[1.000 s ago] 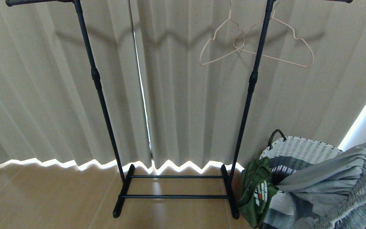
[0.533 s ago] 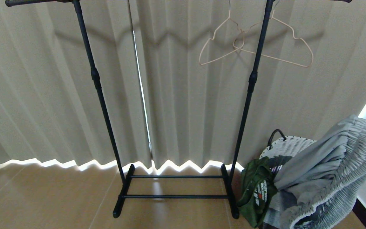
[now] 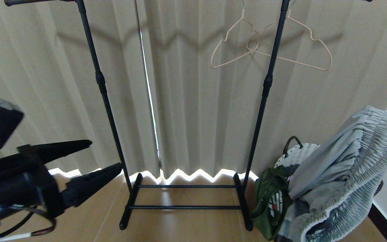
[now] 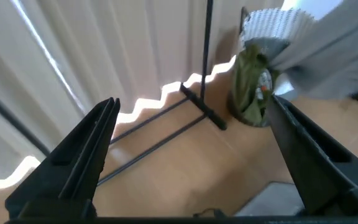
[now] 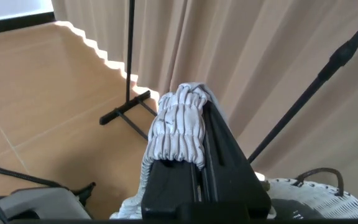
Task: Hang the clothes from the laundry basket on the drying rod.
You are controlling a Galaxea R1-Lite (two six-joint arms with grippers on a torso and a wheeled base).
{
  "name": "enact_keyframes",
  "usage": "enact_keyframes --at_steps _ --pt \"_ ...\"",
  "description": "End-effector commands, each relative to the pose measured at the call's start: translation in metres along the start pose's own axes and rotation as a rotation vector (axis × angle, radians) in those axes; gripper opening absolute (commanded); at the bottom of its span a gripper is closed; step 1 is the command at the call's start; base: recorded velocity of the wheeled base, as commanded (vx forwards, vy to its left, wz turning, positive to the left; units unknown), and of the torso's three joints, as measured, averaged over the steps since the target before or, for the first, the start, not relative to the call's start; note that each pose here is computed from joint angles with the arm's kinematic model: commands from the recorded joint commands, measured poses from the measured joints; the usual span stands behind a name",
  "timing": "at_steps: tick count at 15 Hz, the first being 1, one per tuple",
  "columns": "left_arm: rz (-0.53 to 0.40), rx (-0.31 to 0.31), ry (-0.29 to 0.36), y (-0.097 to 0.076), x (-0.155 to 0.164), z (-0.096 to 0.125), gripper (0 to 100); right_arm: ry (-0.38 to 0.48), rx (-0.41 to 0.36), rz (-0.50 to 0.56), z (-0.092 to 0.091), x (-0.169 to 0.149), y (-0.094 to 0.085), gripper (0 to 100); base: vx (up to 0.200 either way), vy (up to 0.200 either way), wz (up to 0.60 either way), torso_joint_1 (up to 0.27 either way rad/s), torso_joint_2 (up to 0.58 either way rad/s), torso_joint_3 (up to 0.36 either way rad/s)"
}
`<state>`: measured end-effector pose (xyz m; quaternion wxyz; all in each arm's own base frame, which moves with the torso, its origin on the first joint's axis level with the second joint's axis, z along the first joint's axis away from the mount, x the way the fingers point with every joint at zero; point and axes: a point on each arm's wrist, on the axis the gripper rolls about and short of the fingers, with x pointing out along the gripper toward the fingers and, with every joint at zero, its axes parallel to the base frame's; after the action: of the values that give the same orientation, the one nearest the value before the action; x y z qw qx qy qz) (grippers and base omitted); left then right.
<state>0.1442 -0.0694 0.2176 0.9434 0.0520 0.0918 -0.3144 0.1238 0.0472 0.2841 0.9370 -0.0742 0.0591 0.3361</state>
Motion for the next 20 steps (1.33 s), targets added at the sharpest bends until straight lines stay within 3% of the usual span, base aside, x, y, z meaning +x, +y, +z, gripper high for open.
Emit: enact_keyframes --at_steps 1,4,6,8,12,15,18,20 --pt "-0.083 -0.025 0.125 -0.036 0.071 -0.020 100 -0.004 0.012 0.008 0.002 0.002 0.000 0 0.000 0.000 0.00 0.000 0.00 0.000" --pt "-0.162 -0.085 0.132 -0.074 0.102 -0.030 100 -0.026 0.028 0.069 0.009 0.004 0.008 0 0.000 0.000 0.00 0.000 0.00 0.000" --pt "-0.210 -0.083 0.162 -0.093 0.109 -0.038 100 -0.026 0.029 0.069 0.011 0.007 0.006 0 0.000 0.000 0.00 0.000 0.00 0.000" --pt "-0.308 -0.066 0.206 -0.124 0.114 -0.048 100 -0.059 0.045 0.090 0.016 0.013 0.007 0 0.000 0.000 0.00 0.000 0.00 0.000" --pt "-0.439 -0.107 0.170 -0.176 0.122 -0.042 100 -0.071 0.050 0.144 0.018 0.018 0.015 0 0.000 0.000 0.00 0.000 0.00 0.000" --pt "-0.372 -0.099 0.169 -0.193 0.148 -0.046 100 -0.067 0.050 0.154 0.019 0.021 0.015 0 0.000 0.000 0.00 0.000 0.00 0.000" --pt "-0.319 -0.174 0.150 -0.203 0.169 -0.042 100 -0.070 0.049 0.153 0.019 0.020 0.015 0 0.000 0.000 0.00 0.000 0.00 0.000" --pt "-0.275 -0.183 0.148 -0.206 0.178 -0.045 100 -0.073 0.048 0.151 0.020 0.019 0.015 0 0.000 0.000 0.00 0.000 0.00 0.000"
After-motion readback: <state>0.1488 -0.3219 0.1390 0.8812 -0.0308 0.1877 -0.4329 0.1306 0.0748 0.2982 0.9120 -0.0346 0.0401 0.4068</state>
